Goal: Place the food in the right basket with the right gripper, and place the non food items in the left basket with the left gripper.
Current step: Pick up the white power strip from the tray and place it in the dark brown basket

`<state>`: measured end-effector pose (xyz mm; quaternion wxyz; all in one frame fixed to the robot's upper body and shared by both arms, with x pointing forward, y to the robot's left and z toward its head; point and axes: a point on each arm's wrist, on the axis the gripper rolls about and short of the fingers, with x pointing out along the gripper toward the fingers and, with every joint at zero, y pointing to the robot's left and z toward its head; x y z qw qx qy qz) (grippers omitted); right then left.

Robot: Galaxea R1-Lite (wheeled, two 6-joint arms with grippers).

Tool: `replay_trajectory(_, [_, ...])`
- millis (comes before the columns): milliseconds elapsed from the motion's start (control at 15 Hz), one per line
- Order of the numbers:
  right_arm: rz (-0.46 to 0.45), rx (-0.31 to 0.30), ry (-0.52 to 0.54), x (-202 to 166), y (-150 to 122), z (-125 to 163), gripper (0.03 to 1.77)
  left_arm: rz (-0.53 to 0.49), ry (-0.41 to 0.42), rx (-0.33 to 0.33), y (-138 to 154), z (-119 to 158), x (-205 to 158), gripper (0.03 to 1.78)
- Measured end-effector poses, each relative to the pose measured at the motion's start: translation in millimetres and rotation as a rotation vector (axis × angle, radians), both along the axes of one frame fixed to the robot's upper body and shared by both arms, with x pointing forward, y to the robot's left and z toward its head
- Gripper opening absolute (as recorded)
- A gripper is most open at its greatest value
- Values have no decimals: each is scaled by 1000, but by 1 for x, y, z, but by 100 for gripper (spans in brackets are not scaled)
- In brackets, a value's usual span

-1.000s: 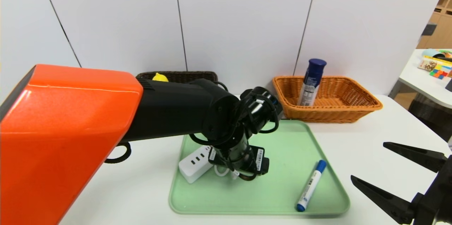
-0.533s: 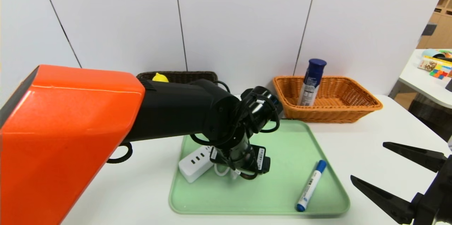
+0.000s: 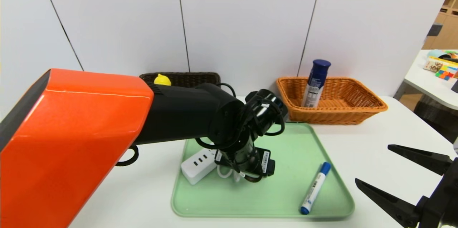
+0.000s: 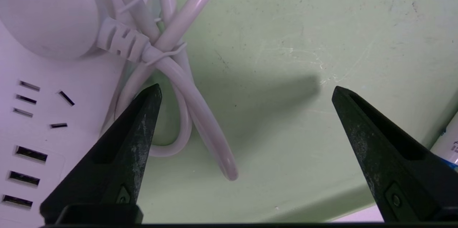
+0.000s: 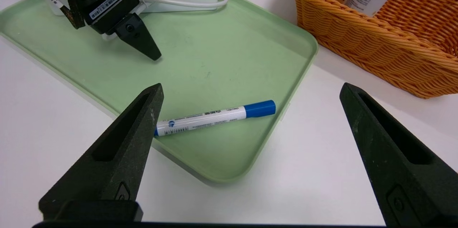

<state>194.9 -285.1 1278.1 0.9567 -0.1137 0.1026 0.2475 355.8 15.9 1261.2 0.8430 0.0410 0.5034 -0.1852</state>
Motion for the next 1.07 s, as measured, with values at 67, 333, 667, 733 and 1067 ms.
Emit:
replay_trajectory(67, [-1,-1,1,0,0,0,170,-1,1,1,0,0,0,169])
replay_trajectory(333, [1,-1,4,0,0,-1,170,-6,-1,10,0,-2,0,107])
replay_trajectory(667, [3,-2,5,0,0,-2,170,-7,-5,4,1,2,-1,9])
replay_trajectory(733, [3,-2,6,0,0,-2,170,-8,-6,2,1,3,-2,11])
replay_trajectory(1067, [4,-2,5,0,0,-2,170,-6,-13,-2,4,8,-4,11])
